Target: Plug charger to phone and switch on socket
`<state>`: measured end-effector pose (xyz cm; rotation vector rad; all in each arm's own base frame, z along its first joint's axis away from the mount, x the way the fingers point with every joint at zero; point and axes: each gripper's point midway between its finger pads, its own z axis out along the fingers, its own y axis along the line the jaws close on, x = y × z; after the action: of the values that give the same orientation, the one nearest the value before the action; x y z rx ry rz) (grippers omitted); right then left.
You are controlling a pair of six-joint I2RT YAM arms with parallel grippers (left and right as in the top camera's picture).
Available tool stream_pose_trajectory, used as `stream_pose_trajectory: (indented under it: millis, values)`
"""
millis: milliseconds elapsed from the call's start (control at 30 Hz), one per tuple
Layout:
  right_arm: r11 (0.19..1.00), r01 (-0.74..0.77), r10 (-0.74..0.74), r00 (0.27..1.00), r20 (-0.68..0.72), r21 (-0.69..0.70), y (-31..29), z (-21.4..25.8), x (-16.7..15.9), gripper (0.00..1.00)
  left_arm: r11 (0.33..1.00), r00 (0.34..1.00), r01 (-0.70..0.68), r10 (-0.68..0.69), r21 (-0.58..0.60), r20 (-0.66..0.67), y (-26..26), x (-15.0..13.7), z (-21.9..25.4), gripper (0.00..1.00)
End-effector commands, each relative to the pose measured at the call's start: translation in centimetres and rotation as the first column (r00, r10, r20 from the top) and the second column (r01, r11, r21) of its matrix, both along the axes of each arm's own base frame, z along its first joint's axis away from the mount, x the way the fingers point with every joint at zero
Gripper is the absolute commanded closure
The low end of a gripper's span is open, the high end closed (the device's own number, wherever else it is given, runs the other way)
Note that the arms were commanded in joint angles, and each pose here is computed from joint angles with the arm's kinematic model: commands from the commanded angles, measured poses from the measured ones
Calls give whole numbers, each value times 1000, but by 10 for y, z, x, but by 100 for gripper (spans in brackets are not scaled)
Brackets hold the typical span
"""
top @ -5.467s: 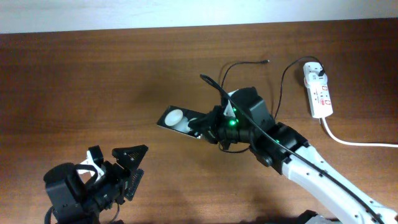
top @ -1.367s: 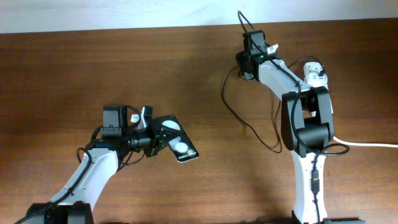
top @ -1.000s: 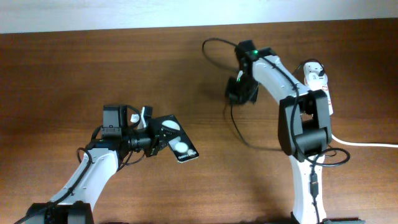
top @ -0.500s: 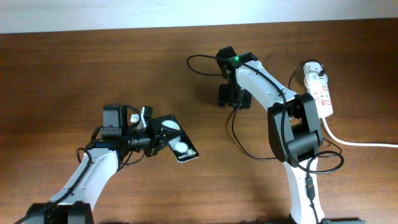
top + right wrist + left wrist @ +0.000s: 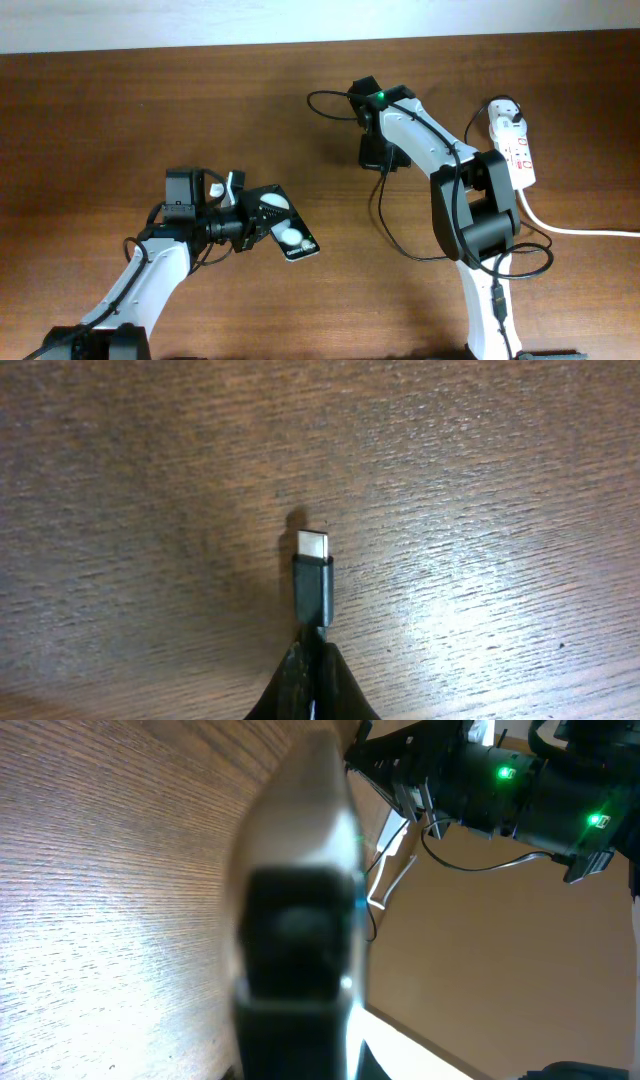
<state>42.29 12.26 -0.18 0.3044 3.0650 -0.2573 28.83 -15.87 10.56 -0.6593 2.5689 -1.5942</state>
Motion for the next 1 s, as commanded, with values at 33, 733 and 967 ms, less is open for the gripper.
stream_pose_trajectory:
  millis: [33, 733, 967]
  values:
    - [1000, -10, 12, 987, -161, 12, -5, -30, -33, 96, 999, 999, 25, -24, -20, 22, -3, -1, 7, 100]
    - [612, -581, 517, 807, 284, 536, 97, 236, -247, 96, 937, 891, 246, -119, -246, 438, -25, 21, 108, 100]
    - [639, -631, 535, 775, 335, 439, 139, 207, -263, 96, 937, 883, 247, -113, -246, 455, -24, 22, 112, 100]
